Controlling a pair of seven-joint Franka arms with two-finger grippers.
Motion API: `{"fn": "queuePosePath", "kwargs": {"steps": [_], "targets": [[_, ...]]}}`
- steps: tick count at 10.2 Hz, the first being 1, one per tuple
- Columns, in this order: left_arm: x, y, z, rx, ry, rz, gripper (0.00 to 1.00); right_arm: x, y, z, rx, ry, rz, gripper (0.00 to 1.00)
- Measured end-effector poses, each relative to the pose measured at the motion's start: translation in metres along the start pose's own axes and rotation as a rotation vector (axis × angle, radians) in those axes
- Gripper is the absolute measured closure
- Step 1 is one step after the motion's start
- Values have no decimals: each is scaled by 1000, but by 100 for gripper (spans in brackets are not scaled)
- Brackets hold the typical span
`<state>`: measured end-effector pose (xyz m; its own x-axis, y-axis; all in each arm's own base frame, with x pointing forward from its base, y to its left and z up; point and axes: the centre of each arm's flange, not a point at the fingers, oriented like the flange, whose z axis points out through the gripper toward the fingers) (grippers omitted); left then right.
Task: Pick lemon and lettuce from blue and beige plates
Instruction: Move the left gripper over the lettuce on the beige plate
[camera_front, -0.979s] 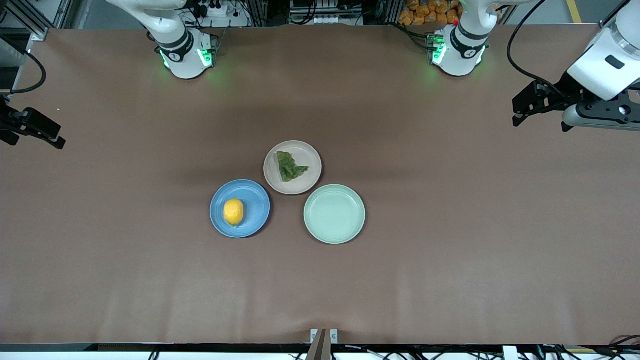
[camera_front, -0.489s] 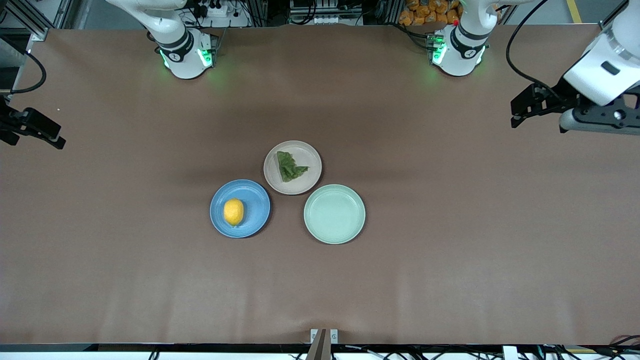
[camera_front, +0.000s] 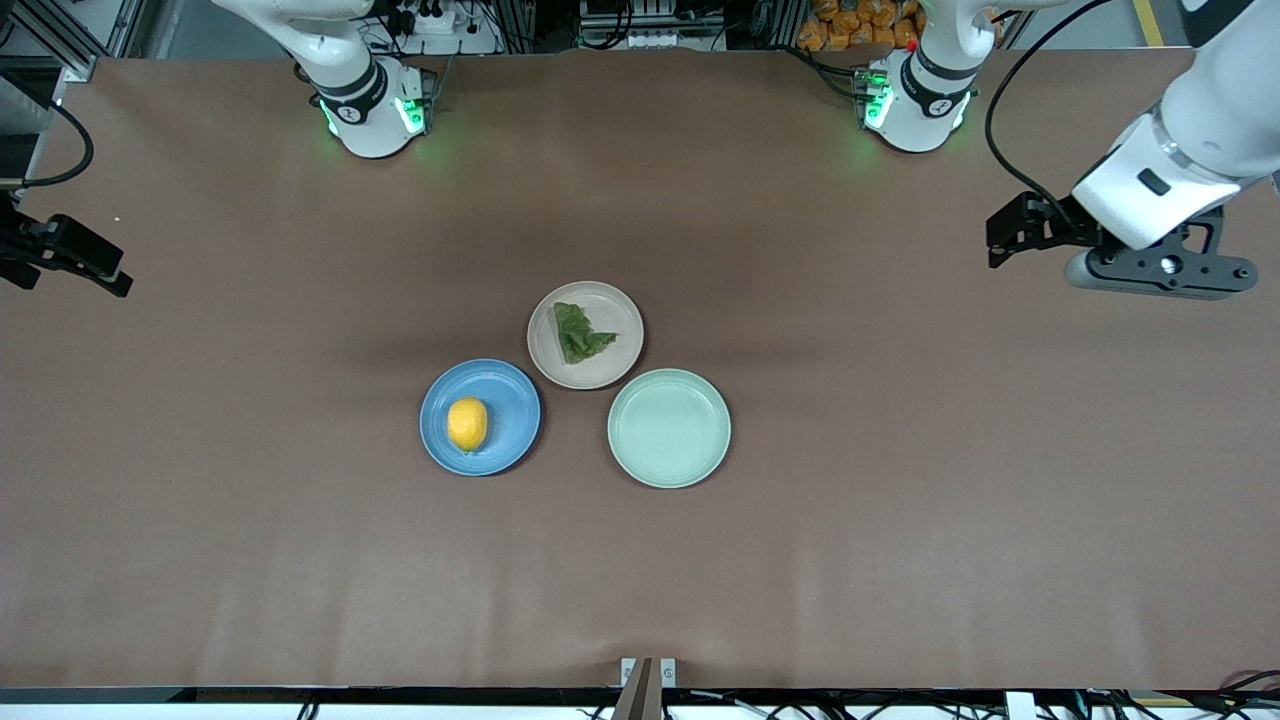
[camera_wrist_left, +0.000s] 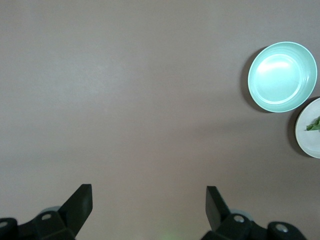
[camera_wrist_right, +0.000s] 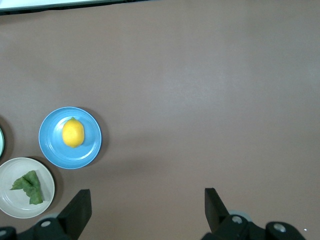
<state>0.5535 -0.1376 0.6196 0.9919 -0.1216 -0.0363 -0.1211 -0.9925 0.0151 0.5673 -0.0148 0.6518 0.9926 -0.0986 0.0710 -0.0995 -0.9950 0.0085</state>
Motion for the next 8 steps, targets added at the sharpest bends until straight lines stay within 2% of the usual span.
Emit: {"fn": "queuePosePath", "kwargs": {"steps": [8], "targets": [[28, 53, 64, -38, -79, -71, 0, 1, 3, 7, -2, -21, 5, 0]]}}
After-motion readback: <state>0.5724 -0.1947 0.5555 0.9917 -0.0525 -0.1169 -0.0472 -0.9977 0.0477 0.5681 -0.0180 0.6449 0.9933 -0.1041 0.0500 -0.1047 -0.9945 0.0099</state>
